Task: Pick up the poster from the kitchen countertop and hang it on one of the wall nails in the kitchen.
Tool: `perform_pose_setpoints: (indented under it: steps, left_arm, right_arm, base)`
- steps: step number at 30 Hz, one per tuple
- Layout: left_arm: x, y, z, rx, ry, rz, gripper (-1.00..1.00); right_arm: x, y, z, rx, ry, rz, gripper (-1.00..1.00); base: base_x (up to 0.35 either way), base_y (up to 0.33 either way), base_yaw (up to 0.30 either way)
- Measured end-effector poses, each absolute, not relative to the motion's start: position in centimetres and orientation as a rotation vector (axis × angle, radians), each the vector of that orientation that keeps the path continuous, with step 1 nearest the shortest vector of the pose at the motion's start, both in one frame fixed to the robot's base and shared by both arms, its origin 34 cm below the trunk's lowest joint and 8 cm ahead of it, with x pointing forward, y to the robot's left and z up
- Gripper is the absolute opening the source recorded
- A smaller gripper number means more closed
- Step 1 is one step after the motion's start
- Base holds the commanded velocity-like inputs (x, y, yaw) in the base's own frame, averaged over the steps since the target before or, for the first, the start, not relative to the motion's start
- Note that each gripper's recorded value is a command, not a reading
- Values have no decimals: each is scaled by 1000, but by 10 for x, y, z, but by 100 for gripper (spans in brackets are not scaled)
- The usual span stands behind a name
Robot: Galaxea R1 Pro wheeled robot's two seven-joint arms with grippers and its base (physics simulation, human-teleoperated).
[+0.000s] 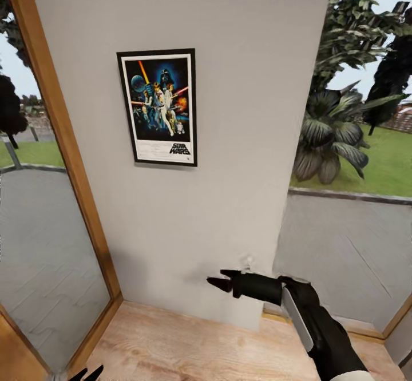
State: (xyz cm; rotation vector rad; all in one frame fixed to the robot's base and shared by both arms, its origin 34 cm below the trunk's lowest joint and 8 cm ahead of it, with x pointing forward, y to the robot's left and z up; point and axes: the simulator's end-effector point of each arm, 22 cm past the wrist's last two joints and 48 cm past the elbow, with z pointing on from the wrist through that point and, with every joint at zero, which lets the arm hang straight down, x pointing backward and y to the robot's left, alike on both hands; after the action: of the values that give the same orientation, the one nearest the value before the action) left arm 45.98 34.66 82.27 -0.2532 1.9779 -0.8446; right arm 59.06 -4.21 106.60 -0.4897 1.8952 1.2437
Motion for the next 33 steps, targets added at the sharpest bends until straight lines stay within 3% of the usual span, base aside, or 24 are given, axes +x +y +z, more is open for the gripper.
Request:
perform_pose_setpoints:
  steps: [3,9,11,13,17,19,23,33]
  left_arm:
    - [455,329,825,-215,1972,-905,100]
    - [452,319,823,-205,1980,-931,100]
    - [424,317,799,-232,2072,-935,100]
    - [409,321,788,-263,2113,-925,100]
    - [392,308,772,-324,2159,-937,100]
    - [390,305,766,-344,2171,-925,100]
    - [382,316,729,-467,2281,-730,100]
    - [339,365,663,-758,2496,-109,100]
  right_arm:
    - [549,-118,962,-198,2093,1216,100]
    - [505,-152,893,-157,2171,1105,100]
    - [421,-201,792,-56,2402,1037,100]
    - [407,-220,778,-32,2446,1004,100]
    - [368,-322,699,139,2624,436,100]
    - [361,-344,689,174,2648,292,100]
    - [342,-387,674,245,2681,6,100]
    - [309,-384,658,295,2738,-77,100]
  base:
    - [-41,0,0]
    - [-11,0,0]
    - [-1,0,0]
    - [0,0,0]
    - [0,0,0]
    - [0,0,0]
    - [0,0,0]
    - [0,0,0]
